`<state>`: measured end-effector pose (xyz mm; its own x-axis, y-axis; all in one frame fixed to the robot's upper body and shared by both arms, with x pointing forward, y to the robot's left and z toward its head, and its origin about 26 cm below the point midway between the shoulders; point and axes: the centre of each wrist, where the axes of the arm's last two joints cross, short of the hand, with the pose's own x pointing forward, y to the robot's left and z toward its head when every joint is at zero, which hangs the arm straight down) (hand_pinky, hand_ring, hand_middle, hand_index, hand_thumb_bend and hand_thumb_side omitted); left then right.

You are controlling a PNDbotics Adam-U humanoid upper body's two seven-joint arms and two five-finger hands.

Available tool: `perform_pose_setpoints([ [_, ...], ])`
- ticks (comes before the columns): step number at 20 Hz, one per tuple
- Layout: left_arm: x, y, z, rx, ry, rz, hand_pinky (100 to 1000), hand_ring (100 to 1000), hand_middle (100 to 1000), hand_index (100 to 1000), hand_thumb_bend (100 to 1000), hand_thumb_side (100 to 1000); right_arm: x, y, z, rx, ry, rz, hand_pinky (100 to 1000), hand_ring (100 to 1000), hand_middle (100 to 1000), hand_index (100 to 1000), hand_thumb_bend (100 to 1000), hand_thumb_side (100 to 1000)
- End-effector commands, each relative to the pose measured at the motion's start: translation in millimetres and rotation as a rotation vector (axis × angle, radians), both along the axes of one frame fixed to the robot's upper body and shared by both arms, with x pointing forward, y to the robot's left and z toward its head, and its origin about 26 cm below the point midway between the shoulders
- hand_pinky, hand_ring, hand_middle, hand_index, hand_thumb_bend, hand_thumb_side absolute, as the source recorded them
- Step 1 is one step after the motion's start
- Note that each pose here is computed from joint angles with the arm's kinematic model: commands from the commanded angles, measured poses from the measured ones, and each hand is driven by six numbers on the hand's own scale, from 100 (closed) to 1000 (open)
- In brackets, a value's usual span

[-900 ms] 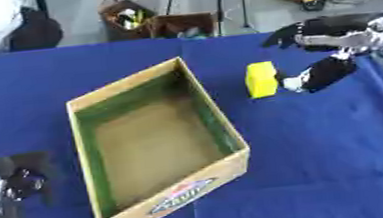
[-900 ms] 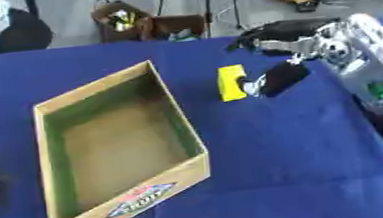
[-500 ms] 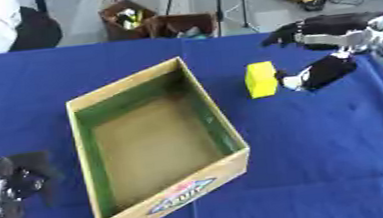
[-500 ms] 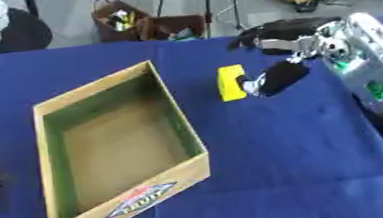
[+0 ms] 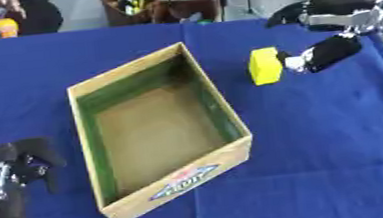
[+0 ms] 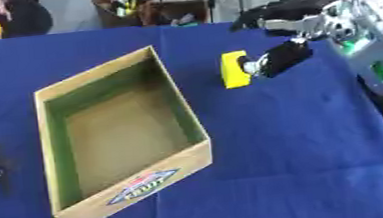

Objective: Pick up objects on the table and place them in the box.

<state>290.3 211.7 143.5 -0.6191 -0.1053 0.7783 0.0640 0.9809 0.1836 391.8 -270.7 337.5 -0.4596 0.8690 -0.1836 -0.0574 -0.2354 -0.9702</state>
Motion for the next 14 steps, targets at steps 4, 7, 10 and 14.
perform_pose_setpoints([
  [4, -1.9, 0.7, 4.4, 0.018, -0.026, 0.003, 241, 492, 455, 650, 100, 990, 3.1, -2.6, 15.3, -0.039, -0.037, -0.023, 871, 969, 999, 1000, 100, 705],
  [7, -1.9, 0.4, 4.2, 0.023, -0.027, 0.005, 240, 493, 455, 650, 100, 992, 6.0, -3.7, 17.4, -0.050, -0.041, -0.029, 871, 973, 1000, 1000, 100, 680],
  [10, -2.0, 0.3, 4.2, 0.027, -0.030, 0.007, 240, 493, 455, 650, 100, 992, 9.4, -5.7, 18.6, -0.065, -0.032, -0.035, 873, 976, 1000, 1000, 100, 648],
  [14, -2.2, 0.2, 4.4, 0.031, -0.033, 0.010, 240, 493, 455, 649, 100, 995, 13.0, -9.3, 21.8, -0.072, -0.023, -0.048, 872, 977, 1000, 1000, 100, 616],
])
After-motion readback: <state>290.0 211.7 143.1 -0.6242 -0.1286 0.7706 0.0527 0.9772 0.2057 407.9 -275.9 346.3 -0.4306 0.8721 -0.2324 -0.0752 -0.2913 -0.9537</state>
